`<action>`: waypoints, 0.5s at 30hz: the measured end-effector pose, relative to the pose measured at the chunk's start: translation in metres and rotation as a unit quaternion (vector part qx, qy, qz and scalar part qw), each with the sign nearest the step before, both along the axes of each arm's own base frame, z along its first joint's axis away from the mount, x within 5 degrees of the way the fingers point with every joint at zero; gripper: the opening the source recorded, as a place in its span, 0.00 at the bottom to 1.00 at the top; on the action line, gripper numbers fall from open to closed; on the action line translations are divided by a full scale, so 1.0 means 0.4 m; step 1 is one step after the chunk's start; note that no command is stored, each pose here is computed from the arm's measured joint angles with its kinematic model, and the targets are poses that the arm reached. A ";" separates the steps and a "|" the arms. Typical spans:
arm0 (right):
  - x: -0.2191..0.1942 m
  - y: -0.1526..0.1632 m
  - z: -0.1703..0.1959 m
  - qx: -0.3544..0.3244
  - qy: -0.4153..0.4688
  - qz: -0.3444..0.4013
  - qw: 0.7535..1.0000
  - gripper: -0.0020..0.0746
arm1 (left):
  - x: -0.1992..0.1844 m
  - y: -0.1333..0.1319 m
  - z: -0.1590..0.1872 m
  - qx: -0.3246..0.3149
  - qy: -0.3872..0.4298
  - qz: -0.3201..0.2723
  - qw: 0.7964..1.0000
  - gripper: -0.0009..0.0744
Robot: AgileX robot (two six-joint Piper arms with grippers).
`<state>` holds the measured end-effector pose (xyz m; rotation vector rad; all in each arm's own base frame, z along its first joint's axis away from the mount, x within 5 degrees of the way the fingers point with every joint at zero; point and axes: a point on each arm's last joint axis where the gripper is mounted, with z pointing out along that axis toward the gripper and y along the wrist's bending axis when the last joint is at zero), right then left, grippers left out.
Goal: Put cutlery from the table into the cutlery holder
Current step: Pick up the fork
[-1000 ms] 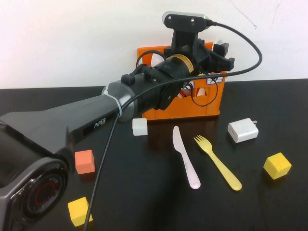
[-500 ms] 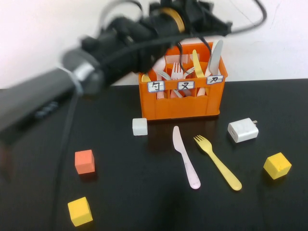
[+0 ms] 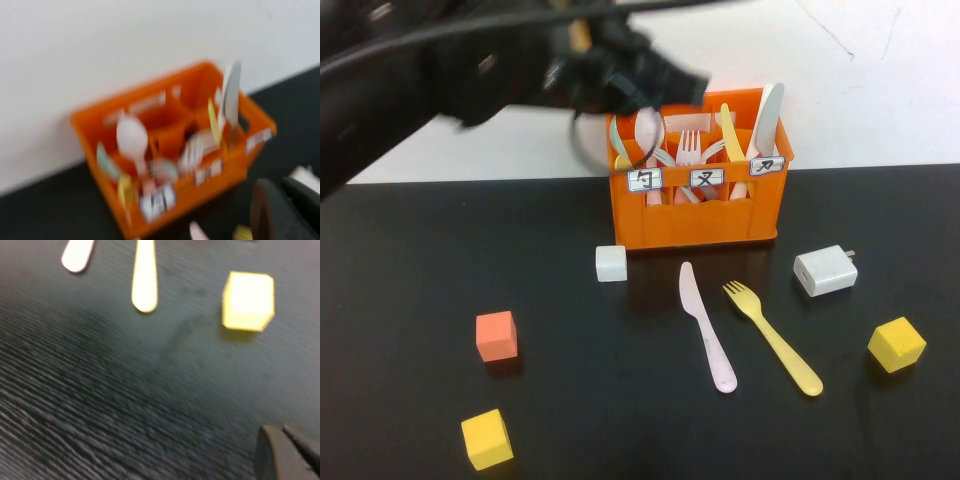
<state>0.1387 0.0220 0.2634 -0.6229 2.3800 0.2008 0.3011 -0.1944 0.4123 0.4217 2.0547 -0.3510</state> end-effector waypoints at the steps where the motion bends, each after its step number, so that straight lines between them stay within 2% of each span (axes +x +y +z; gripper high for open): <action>1: 0.017 0.003 -0.004 0.006 0.003 0.008 1.000 0.02 | -0.018 0.011 -0.008 -0.001 0.008 0.001 1.000 0.01; 8: 0.122 0.029 -0.032 0.032 0.029 0.056 0.998 0.02 | -0.192 0.126 -0.089 -0.004 0.046 0.008 0.999 0.01; 15: 0.204 0.107 -0.034 0.006 0.036 0.121 0.992 0.02 | -0.345 0.228 -0.186 -0.039 0.060 0.026 0.997 0.01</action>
